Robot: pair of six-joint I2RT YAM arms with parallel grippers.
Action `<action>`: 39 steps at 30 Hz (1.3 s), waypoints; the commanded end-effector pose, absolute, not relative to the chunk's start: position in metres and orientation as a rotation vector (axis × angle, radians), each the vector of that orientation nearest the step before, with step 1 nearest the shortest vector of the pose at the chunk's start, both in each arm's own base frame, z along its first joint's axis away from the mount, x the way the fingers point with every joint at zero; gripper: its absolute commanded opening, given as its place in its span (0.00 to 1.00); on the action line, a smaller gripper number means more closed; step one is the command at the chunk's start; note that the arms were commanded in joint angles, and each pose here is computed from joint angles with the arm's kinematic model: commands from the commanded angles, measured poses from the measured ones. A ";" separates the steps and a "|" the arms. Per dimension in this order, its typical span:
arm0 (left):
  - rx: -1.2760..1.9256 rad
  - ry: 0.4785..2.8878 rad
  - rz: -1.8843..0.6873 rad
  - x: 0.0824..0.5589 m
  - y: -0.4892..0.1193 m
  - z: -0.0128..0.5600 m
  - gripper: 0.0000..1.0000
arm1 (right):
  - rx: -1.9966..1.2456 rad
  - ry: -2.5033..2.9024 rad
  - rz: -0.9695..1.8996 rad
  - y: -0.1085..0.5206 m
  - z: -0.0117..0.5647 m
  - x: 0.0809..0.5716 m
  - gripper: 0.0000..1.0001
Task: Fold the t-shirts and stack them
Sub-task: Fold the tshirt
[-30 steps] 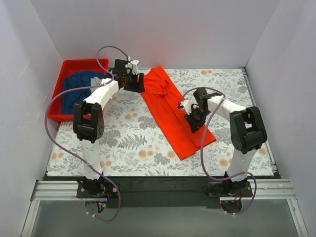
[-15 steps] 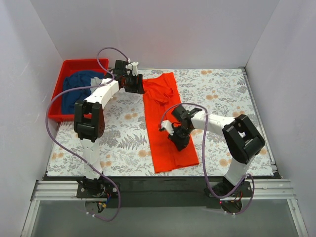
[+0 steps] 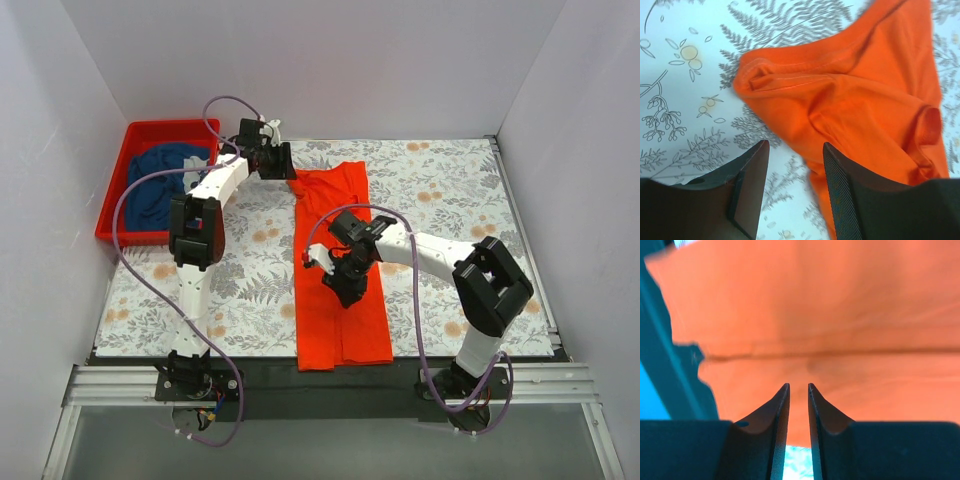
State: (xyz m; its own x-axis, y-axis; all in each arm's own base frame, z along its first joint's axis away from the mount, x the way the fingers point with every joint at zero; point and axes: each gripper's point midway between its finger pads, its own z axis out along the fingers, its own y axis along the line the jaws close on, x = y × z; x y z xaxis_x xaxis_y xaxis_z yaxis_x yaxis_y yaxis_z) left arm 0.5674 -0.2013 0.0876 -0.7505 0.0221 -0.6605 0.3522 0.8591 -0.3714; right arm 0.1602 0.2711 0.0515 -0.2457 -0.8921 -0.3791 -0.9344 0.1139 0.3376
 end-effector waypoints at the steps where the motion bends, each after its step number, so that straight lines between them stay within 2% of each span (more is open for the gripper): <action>1: 0.191 2.353 -0.669 0.580 -0.196 0.083 0.46 | -1.813 2.176 0.767 0.299 0.078 0.182 0.28; 9: 0.127 2.343 -0.607 0.599 -0.189 0.052 0.45 | -1.828 2.232 0.779 0.322 0.037 0.186 0.27; 14: 0.131 2.363 -0.681 0.599 -0.199 0.034 0.44 | -1.869 2.256 0.742 0.320 0.010 0.182 0.27; 18: 0.146 2.345 -0.728 0.605 -0.207 0.030 0.35 | -1.894 2.293 0.738 0.312 -0.006 0.176 0.27; 19: 0.143 2.347 -0.727 0.606 -0.207 0.025 0.27 | -1.898 2.297 0.748 0.312 -0.007 0.174 0.27; 22: 0.176 2.281 -0.677 0.622 -0.205 0.030 0.15 | -1.909 2.307 0.761 0.309 -0.012 0.170 0.27; 24: 0.201 2.258 -0.619 0.631 -0.203 0.026 0.00 | -1.912 2.315 0.767 0.308 -0.013 0.169 0.27; 32: 0.317 2.059 -0.464 0.669 -0.201 0.055 0.00 | -1.924 2.336 0.780 0.305 -0.018 0.163 0.27; 33: 0.322 2.054 -0.456 0.670 -0.199 0.056 0.02 | -1.923 2.333 0.777 0.305 -0.017 0.164 0.27; 34: 0.325 2.050 -0.459 0.669 -0.200 0.059 0.10 | -1.919 2.323 0.760 0.306 -0.013 0.167 0.28; 37: 0.332 2.055 -0.483 0.661 -0.200 0.067 0.43 | -1.871 2.285 0.764 0.318 0.008 0.183 0.31; 39: 0.341 2.057 -0.504 0.654 -0.201 0.075 0.47 | -1.800 2.250 0.802 0.327 0.037 0.200 0.38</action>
